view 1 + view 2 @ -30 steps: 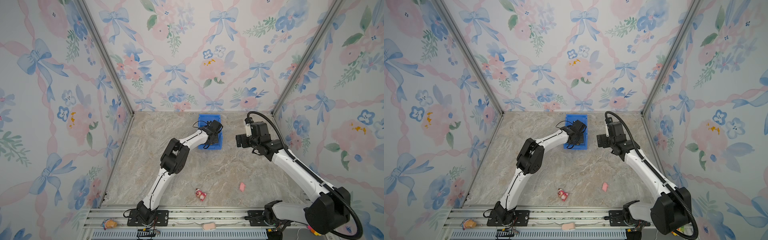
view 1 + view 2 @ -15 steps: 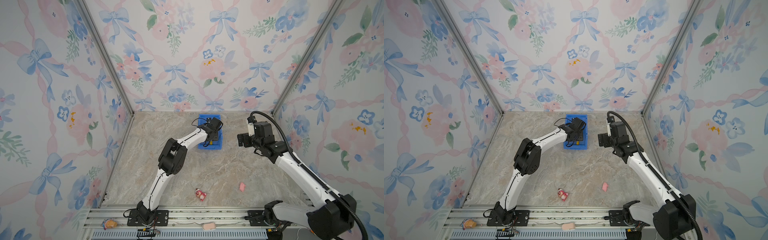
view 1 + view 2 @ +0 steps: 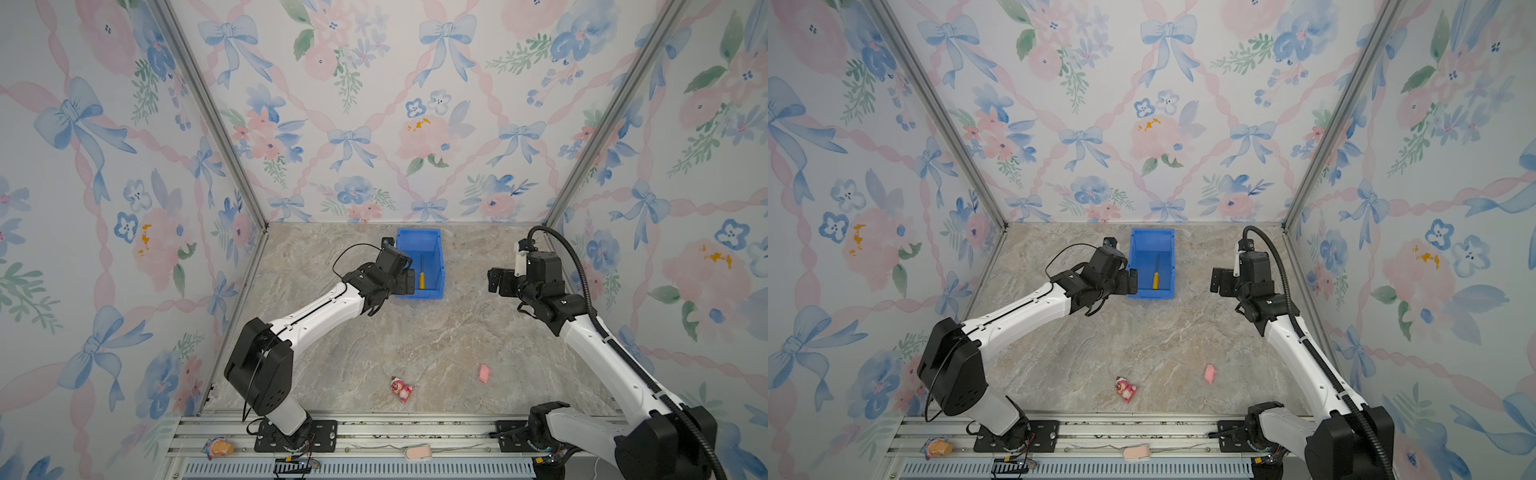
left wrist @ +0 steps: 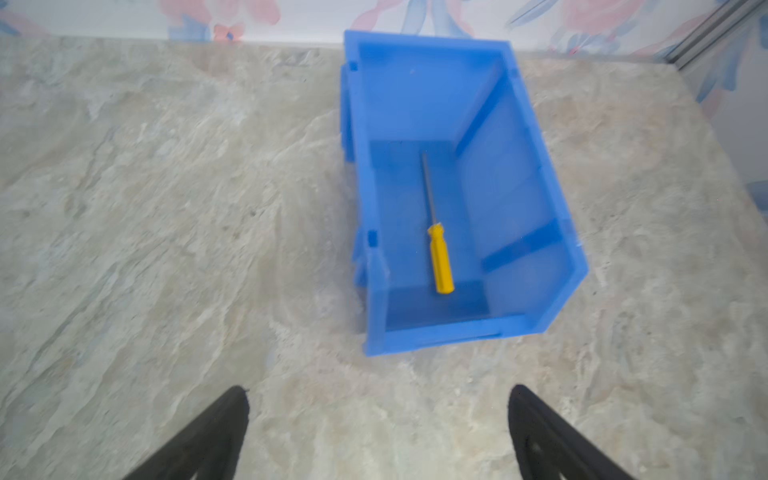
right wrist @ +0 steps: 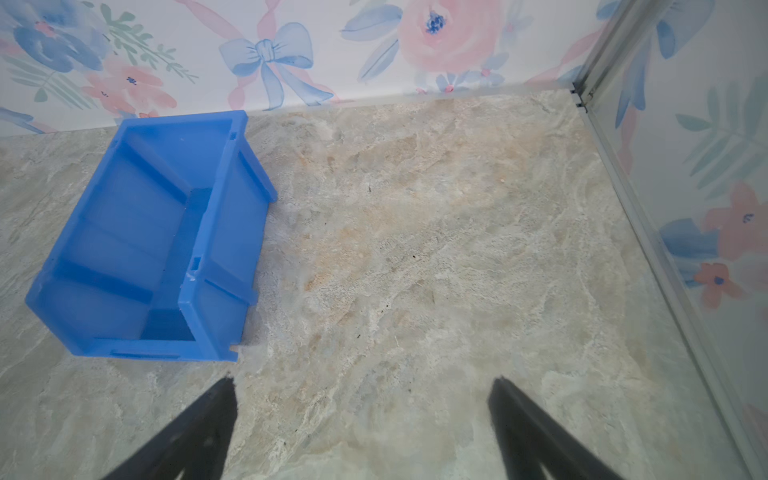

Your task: Put the screwdriver in the bin

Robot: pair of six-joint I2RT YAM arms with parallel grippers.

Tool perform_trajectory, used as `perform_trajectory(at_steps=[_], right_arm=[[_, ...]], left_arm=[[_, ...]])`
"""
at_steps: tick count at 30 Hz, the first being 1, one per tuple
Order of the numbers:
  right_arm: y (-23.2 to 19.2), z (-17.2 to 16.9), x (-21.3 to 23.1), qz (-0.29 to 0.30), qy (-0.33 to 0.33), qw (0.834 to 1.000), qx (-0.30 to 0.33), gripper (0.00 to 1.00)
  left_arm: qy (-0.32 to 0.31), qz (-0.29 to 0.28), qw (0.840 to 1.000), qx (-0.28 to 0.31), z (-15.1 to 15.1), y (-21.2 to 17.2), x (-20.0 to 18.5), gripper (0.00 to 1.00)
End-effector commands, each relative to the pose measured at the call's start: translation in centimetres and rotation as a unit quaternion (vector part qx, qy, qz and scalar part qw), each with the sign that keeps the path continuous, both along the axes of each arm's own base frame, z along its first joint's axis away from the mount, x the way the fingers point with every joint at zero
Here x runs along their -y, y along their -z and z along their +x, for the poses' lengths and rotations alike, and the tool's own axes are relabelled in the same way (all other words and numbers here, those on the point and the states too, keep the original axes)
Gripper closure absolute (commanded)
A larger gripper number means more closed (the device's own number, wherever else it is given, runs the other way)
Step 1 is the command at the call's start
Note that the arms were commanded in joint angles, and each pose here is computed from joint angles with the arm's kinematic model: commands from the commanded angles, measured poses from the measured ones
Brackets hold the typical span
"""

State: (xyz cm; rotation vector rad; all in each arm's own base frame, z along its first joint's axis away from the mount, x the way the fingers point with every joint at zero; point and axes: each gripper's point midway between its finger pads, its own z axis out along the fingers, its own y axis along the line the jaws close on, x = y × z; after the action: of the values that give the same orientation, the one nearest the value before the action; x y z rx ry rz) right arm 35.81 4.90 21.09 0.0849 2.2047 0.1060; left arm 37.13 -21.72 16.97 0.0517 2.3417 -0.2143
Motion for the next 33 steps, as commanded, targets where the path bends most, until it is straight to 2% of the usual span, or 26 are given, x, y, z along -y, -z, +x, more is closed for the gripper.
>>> perform_trajectory(at_steps=[1,3,6,7,9,12,15,18,21,25,27,31,33], right_arm=[[0.8,0.1,1.6,0.024,0.034,0.999,0.006,0.03],[2.5,0.1,2.8,-0.003,0.049,0.999,0.001,0.03],[4.8,-0.8,6.1,-0.063,0.115,0.991,0.003,0.03],[5.2,-1.0,6.8,-0.071,0.128,0.989,0.016,0.03],[6.4,-1.1,7.0,-0.05,0.111,0.992,0.034,0.03],[8.0,-1.2,7.1,-0.069,0.094,0.992,0.039,0.03],[9.3,-1.2,8.7,-0.098,0.13,0.986,0.027,0.03],[9.5,-0.4,8.4,-0.105,0.126,0.986,0.034,0.03],[9.7,0.6,7.2,-0.106,0.108,0.987,0.053,0.03],[10.1,1.9,7.4,-0.119,0.127,0.983,0.064,0.03],[9.8,2.6,7.3,-0.117,0.132,0.981,0.078,0.03],[9.8,4.3,7.1,-0.138,0.119,0.98,0.079,0.03],[10.2,4.7,7.2,-0.13,0.11,0.981,0.091,0.03]], left_arm=[[-0.057,-0.002,0.998,0.018,-0.2,1.3,-6.5,0.02],[-0.11,0.002,0.993,0.03,-0.9,2.2,-10.9,0.02],[-0.158,0.015,0.985,0.067,-0.7,2.1,-15.5,0.02],[-0.168,0.042,0.982,0.069,-1.1,3.0,-16.9,0.02],[-0.185,0.094,0.973,0.101,-0.8,2.6,-18.7,0.02],[-0.167,0.155,0.966,0.126,0.2,3.1,-19.8,0.02],[-0.129,0.181,0.969,0.11,1.2,4.9,-19.6,0.02],[-0.099,0.182,0.972,0.116,1.7,5.9,-19.2,0.02],[-0.107,0.18,0.966,0.151,1.7,6.1,-20.4,0.02],[-0.14,0.118,0.967,0.176,1.2,6.9,-22.7,0.02],[-0.129,0.101,0.966,0.202,1.4,6.5,-23.1,0.02],[-0.112,0.088,0.964,0.223,2.6,6.1,-23.2,0.02],[-0.099,0.079,0.966,0.225,3.1,6.7,-22.9,0.02]])
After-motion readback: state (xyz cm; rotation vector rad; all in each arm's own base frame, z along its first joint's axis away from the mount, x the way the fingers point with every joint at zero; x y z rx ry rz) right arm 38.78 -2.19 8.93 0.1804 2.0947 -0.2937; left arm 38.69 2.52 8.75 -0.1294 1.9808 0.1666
